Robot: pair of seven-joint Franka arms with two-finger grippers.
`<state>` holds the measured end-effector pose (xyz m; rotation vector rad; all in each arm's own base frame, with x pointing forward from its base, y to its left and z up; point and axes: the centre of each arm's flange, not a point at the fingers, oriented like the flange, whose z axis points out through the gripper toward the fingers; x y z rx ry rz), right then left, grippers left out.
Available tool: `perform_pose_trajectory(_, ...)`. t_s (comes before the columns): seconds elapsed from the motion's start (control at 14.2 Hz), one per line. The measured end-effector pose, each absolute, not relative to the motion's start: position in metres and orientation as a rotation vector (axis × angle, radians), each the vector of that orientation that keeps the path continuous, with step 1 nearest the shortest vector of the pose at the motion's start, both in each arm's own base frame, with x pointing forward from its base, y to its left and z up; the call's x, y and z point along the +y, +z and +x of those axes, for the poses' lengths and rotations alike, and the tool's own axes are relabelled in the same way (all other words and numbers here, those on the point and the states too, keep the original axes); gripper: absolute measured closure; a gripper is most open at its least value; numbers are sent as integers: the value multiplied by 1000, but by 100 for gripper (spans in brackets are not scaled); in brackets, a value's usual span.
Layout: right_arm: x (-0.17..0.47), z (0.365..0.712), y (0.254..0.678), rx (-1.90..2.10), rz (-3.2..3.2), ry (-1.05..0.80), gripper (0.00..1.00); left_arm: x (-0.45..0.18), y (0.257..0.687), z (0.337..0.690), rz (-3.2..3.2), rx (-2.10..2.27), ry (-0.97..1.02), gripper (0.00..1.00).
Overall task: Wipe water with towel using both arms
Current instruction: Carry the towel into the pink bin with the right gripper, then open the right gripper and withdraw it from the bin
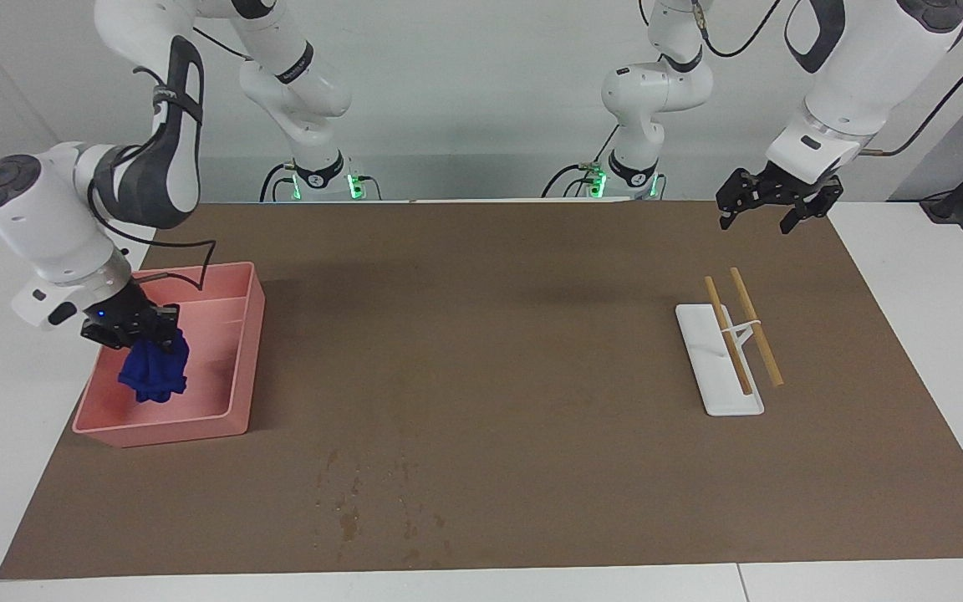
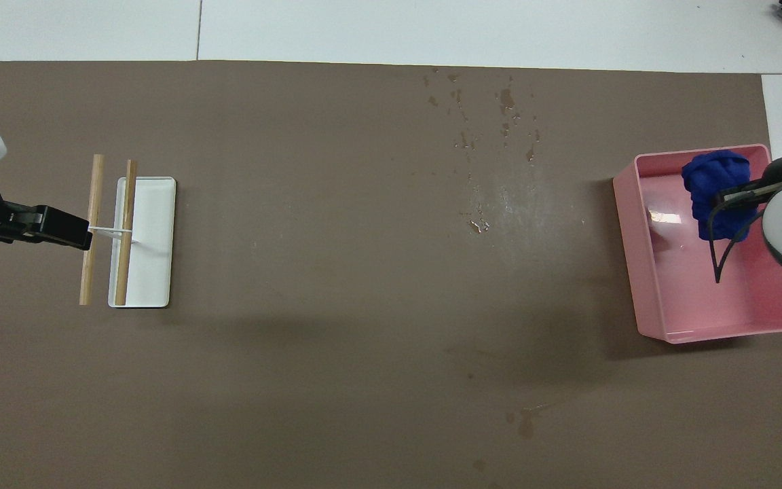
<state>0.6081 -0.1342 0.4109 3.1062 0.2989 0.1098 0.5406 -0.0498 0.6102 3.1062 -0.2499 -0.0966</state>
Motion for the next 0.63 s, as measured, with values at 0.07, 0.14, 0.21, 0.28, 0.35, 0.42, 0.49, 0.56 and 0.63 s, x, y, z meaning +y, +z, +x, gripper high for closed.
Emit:
perform_pose_trajectory(0.07,-134,603,400,297,3106,107,73,-50,610,541,3106,-250,-97,0)
perform_pose_trajectory(0.14,-136,598,395,290,3108,99,73,-50,610,541,3106,-250,-97,0)
perform_pose_trajectory(0.21,-139,595,394,281,3110,94,73,-50,610,541,3106,-250,-97,0)
perform_pose_trajectory(0.28,-141,593,396,275,3109,96,73,-50,610,541,3106,-250,-97,0)
perform_pose_trajectory(0.35,-143,592,399,274,3106,102,70,-50,610,541,3106,-250,-97,0)
perform_pose_trajectory(0.42,-144,592,402,282,3103,109,69,-50,610,541,3106,-250,-97,0)
perform_pose_trajectory(0.49,-144,591,404,299,3100,113,62,-50,610,541,3106,-250,-97,0)
perform_pose_trajectory(0.56,-144,591,406,314,3096,119,53,-50,610,541,3106,-250,-97,0)
perform_pose_trajectory(0.63,-143,592,410,322,3092,129,43,-50,610,541,3106,-250,-97,0)
